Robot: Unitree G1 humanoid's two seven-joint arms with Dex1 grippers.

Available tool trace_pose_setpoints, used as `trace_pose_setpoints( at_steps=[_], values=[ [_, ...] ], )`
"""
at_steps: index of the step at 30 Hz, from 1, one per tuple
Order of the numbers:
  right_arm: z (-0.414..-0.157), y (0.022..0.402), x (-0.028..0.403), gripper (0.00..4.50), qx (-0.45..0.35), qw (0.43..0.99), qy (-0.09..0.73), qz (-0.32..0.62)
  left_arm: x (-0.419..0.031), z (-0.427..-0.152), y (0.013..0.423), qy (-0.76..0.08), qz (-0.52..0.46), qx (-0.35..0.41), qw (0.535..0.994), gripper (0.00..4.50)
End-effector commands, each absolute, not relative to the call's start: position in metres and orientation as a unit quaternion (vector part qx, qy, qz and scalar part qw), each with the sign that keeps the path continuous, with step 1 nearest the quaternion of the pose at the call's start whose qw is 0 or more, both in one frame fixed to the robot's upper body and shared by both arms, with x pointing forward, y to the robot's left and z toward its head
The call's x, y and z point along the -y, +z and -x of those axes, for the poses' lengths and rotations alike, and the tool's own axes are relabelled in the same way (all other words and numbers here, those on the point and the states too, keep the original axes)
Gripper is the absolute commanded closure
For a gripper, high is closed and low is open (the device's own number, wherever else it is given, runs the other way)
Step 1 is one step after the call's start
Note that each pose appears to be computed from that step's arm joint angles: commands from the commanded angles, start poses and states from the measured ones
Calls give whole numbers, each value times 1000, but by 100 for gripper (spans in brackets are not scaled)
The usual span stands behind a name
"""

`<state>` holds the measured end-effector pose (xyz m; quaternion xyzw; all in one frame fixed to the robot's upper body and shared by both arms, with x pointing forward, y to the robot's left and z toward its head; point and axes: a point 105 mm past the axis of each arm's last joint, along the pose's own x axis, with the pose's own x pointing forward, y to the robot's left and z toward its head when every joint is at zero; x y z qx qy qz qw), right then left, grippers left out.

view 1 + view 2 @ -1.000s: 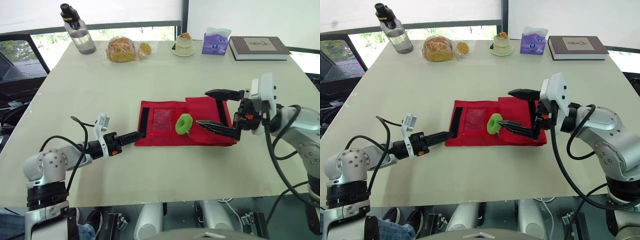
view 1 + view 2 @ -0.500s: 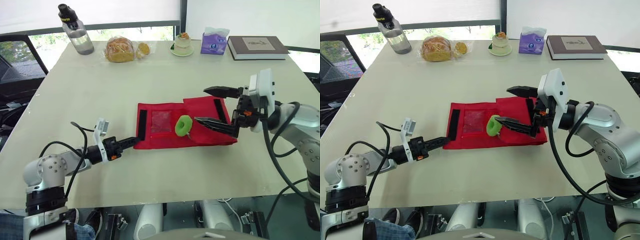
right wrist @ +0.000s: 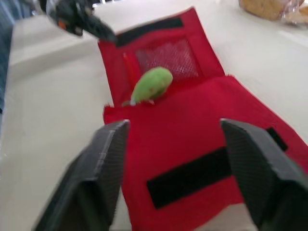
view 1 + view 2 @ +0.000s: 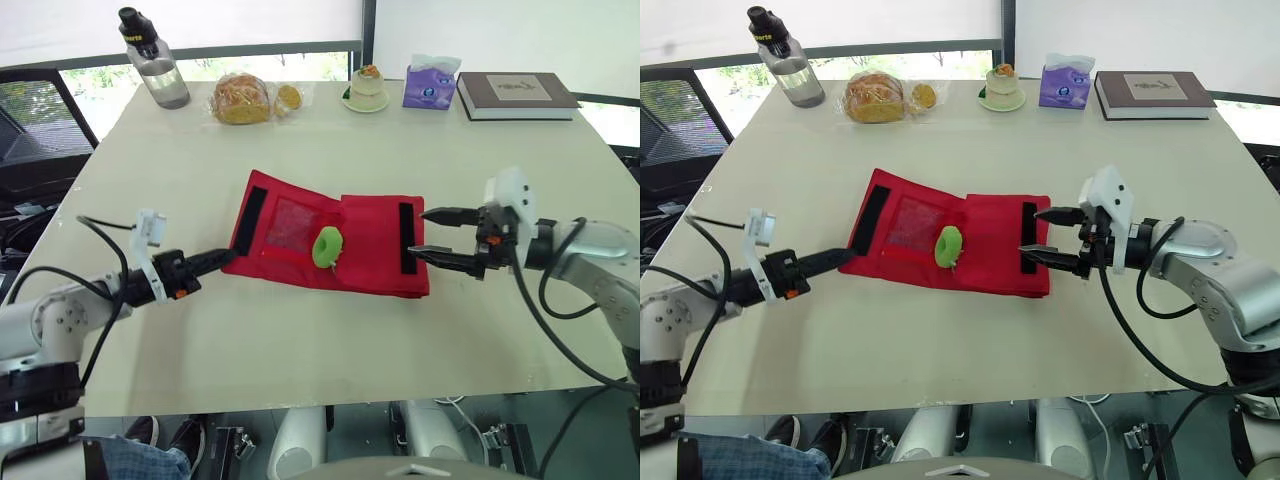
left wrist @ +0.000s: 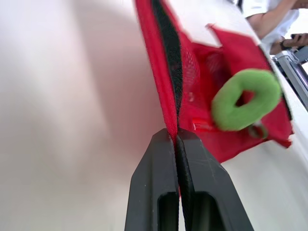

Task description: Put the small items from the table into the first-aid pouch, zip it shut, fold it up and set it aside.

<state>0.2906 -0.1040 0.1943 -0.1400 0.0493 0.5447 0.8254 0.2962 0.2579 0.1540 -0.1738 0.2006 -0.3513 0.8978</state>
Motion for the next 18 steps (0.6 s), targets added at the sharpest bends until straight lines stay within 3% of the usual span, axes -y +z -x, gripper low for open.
trace_pose_setpoints(
  at_steps=[1,4,12,18],
  values=[
    [-306,195,95,327,-23,823,539,178,-244,-297,185,-418,141,-166,882,450],
    [-319,182,89,446,-26,821,541,181,-236,-298,197,-458,124,-157,866,450],
    [-343,150,71,446,-51,811,549,193,-214,-299,217,-550,77,-139,820,450],
    [-343,125,59,446,-76,793,566,211,-182,-297,232,-620,46,-105,776,450]
  ],
)
